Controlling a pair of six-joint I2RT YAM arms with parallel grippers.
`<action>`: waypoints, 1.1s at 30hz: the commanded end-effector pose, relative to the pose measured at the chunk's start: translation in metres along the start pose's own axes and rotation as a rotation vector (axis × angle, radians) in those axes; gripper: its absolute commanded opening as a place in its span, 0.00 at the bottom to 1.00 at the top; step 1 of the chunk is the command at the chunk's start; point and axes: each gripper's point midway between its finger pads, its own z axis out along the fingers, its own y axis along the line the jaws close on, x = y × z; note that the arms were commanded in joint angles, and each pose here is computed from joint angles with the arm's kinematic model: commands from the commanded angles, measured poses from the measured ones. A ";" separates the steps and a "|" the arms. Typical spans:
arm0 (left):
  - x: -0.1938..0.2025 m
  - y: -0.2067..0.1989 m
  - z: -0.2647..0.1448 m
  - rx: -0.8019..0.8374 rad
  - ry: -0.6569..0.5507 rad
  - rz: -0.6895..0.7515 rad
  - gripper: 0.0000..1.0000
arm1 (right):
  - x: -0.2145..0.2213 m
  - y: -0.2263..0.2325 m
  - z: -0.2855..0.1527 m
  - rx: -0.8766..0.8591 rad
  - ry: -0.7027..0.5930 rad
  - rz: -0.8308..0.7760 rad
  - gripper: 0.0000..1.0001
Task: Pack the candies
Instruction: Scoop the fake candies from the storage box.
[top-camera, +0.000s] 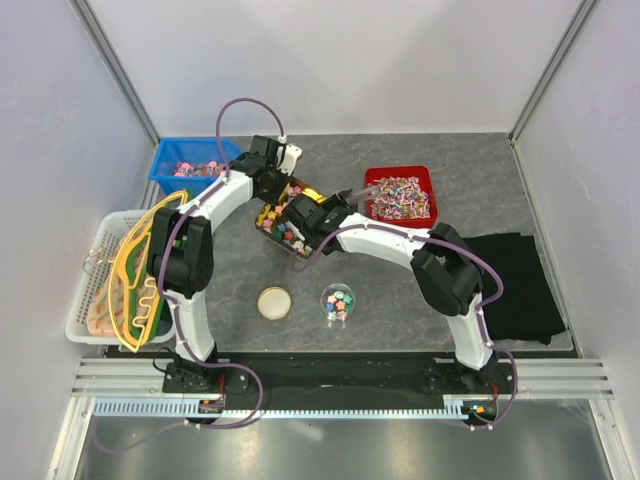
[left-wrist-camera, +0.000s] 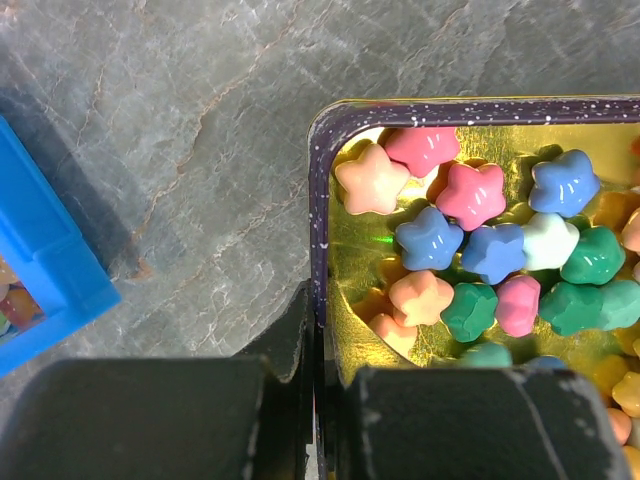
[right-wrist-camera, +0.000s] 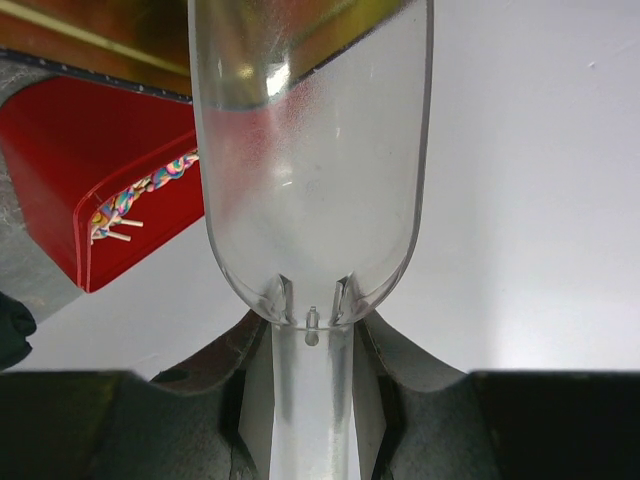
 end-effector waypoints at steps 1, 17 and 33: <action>-0.035 0.005 -0.030 -0.012 -0.140 0.019 0.02 | 0.009 -0.013 0.001 0.022 0.070 -0.058 0.00; -0.045 -0.001 -0.042 0.013 -0.221 0.022 0.02 | -0.019 0.002 0.003 -0.006 -0.007 -0.263 0.00; -0.040 -0.004 -0.033 0.026 -0.204 0.017 0.02 | -0.029 0.031 -0.003 -0.199 -0.244 -0.311 0.00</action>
